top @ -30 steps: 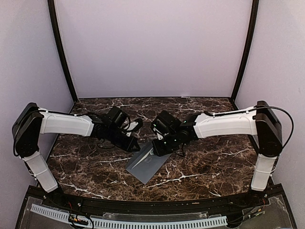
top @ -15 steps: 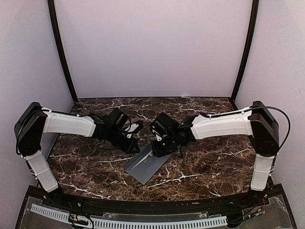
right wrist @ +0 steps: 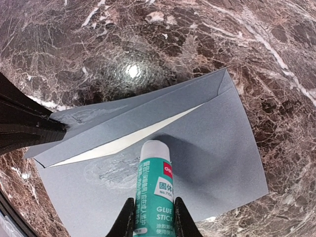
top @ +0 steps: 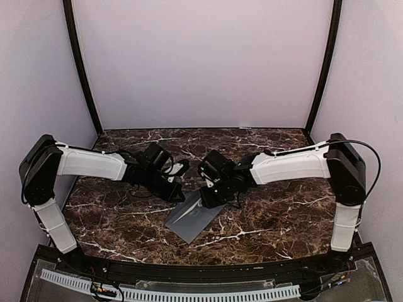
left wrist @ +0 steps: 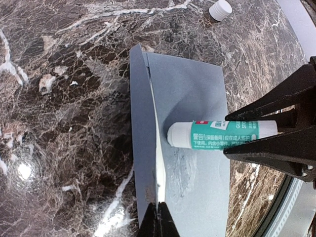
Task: Place the letter into the envelope and seal it
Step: Paint the envelope at the center of the board.
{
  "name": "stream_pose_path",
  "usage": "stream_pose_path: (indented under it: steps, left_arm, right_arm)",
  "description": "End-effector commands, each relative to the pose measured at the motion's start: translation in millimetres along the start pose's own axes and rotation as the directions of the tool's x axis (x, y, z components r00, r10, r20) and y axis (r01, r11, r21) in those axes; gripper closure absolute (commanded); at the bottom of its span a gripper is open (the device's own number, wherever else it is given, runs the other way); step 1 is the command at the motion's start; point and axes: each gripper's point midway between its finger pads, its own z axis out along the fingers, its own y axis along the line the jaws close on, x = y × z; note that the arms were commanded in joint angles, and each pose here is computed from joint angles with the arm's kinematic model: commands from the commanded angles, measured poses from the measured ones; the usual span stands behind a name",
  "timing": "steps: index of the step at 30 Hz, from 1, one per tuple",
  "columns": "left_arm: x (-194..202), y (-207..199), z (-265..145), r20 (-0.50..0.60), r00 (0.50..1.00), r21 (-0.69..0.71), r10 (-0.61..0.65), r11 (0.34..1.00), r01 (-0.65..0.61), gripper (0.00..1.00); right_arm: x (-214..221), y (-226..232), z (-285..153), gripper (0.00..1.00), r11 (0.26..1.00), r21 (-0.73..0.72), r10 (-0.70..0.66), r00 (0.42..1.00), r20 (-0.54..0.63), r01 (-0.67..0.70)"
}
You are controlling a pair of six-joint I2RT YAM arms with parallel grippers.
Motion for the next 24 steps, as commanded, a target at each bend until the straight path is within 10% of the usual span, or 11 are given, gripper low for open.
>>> stream_pose_path:
  steps: [1, 24]
  left_arm:
    - [0, -1, 0, -0.008, 1.0, 0.007, 0.001, 1.0, -0.001, 1.0]
    - [1, -1, 2, -0.015, 1.0, 0.012, -0.001, 1.0, 0.001, 1.0]
  right_arm:
    - [4, 6, 6, 1.0, 0.999, -0.023, -0.024, 1.0, -0.019, 0.024]
    - [16, 39, 6, 1.0, 0.989, -0.146, -0.034, 0.998, -0.045, 0.027]
